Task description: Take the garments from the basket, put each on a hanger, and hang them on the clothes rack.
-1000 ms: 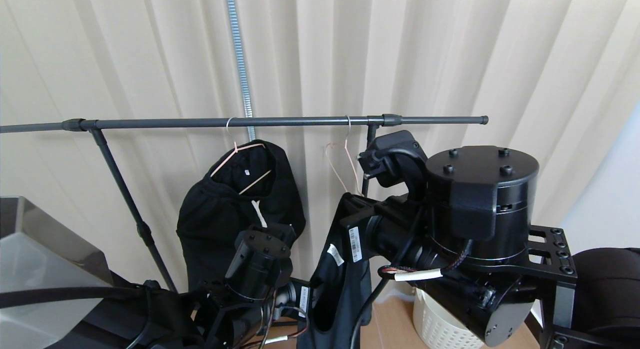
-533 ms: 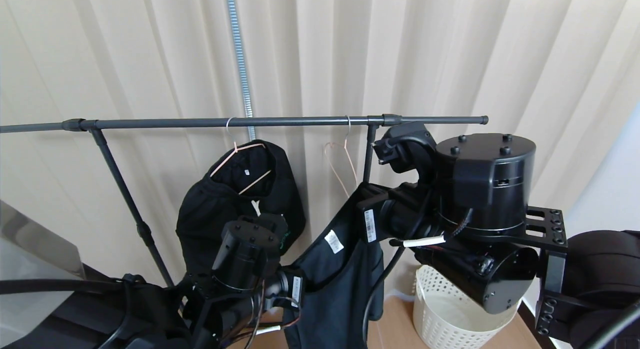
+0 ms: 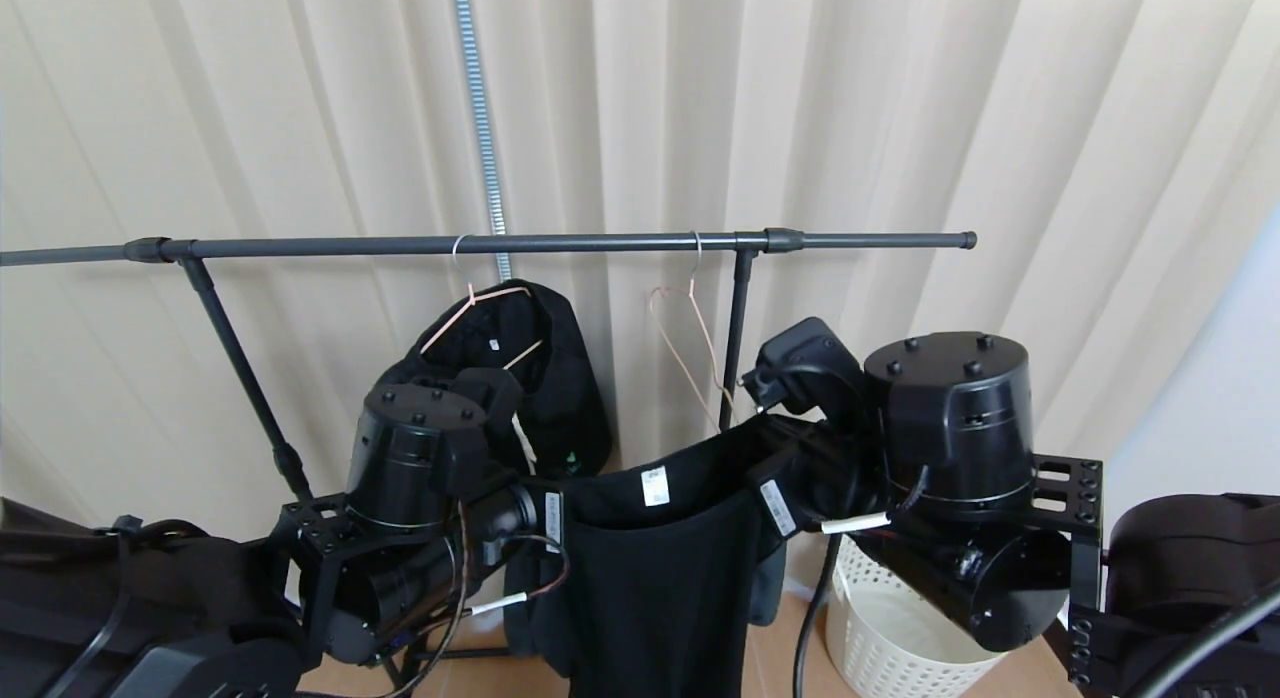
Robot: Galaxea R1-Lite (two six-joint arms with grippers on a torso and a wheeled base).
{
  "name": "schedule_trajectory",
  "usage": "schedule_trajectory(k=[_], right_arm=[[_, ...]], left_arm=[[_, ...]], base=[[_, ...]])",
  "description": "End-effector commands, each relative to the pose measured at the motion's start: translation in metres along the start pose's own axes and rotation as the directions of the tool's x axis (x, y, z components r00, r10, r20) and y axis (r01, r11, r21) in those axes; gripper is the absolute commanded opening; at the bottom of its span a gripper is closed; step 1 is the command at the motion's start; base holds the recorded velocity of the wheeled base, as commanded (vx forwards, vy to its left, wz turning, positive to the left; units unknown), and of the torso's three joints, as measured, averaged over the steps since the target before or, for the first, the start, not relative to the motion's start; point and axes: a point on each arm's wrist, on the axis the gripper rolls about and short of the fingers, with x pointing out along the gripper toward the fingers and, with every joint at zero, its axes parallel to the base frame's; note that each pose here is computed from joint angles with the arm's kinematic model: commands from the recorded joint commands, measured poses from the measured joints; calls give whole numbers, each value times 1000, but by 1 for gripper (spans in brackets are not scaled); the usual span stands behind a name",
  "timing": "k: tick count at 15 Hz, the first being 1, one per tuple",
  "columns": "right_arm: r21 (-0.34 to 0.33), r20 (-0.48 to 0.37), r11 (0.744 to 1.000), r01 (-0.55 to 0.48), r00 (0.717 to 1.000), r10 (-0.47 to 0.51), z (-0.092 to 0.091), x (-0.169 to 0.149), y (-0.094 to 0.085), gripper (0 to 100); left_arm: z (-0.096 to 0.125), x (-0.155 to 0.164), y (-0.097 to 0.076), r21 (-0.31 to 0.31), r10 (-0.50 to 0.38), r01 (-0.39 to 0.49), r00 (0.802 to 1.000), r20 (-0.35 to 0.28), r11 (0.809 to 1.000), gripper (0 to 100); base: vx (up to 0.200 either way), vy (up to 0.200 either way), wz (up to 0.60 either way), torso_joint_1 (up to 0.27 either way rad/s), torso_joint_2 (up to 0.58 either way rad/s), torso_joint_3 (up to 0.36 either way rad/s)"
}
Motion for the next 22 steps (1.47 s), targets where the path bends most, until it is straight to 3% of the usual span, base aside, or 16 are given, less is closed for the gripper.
schedule_trajectory(k=[1, 5, 12, 19, 22], right_arm=[[-51, -42, 999, -9, 999, 7, -13, 2, 4, 0], [-80, -76, 997, -19, 997, 13, -22, 11, 13, 0], [-124, -97, 991, -46, 995, 34, -30, 6, 15, 0], [-115, -43, 993, -39, 998, 34, -16, -4, 22, 0], [-100, -23, 995, 30, 999, -33, -8, -5, 18, 0]], left_arm=[[4, -3, 0, -5, -4, 4, 1000, 18, 1000, 0], [10, -8, -1, -14, -17, 18, 998, 67, 1000, 0], [14, -11, 0, -20, -17, 19, 996, 87, 1000, 0], [15, -6, 12, -8, 24, -23, 996, 81, 1000, 0], [21, -12, 9, 13, 8, -9, 994, 109, 1000, 0]], base=[[0, 0, 0, 0, 0, 0], [0, 0, 0, 0, 0, 0], [0, 0, 0, 0, 0, 0], [0, 0, 0, 0, 0, 0], [0, 0, 0, 0, 0, 0]])
